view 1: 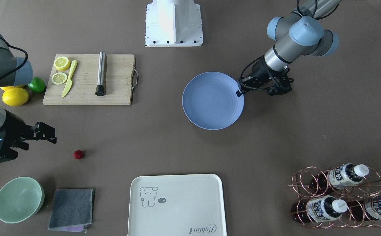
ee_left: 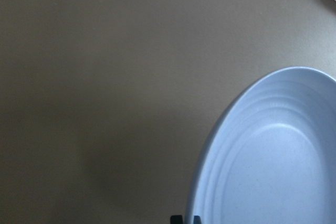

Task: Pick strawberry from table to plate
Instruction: 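Push the blue plate inward with the left gripper while the right reaches the strawberry, then lower the right gripper onto the red strawberry and close it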

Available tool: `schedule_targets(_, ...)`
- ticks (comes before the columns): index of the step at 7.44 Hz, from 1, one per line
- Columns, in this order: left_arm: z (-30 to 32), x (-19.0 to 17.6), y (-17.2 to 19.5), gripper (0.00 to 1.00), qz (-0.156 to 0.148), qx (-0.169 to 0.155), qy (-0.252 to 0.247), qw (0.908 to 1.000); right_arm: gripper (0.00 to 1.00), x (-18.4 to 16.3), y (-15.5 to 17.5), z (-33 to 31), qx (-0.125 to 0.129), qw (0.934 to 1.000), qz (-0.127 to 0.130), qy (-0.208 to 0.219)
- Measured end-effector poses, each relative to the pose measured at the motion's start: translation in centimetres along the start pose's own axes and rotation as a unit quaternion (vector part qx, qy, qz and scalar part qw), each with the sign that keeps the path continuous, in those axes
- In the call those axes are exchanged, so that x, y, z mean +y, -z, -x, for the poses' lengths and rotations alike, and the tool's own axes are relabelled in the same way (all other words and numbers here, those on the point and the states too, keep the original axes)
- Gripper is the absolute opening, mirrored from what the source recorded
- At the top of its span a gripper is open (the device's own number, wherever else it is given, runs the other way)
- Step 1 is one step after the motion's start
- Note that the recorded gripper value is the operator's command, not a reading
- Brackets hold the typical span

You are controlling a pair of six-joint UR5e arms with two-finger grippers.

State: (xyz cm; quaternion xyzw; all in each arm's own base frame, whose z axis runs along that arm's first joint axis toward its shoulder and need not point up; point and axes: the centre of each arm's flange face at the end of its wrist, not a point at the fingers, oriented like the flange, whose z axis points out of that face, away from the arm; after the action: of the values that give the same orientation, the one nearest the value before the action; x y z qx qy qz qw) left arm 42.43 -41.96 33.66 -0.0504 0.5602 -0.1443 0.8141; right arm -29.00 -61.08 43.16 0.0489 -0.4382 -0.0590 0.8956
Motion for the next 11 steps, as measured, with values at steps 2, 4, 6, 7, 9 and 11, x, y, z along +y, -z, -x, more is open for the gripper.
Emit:
schedule_targets(2,-3.8,3.5,-2.5,0.0,0.001,0.0,0.005,1.0,0.95,-0.6,-2.5,2.8,0.012,0.9999,-0.007,-0.004)
schedule_targets(4,-5.0,6.3,-4.4,0.0,0.002,-0.001,0.005,1.0,0.94,-1.2,-5.0,4.0,0.03,0.9995,-0.004,-0.002)
schedule_targets(6,-5.1,7.6,-5.6,0.21,0.007,-0.006,0.001,1.0,0.94,-1.2,-6.3,4.8,0.037,0.9993,-0.001,0.001)
schedule_targets(7,-5.0,7.9,-5.9,0.97,0.009,-0.007,0.0,0.9999,0.93,-1.7,-6.7,5.3,0.039,0.9992,0.0,0.001)
schedule_targets(9,-5.2,8.3,-5.9,0.97,0.011,-0.006,-0.003,0.9999,0.87,-2.3,-7.6,5.7,0.045,0.999,0.004,-0.002)
schedule_targets(11,-5.5,8.4,-5.4,0.97,0.011,0.0,-0.005,0.9999,0.7,-2.1,-8.2,5.5,0.05,0.9987,0.007,-0.003)
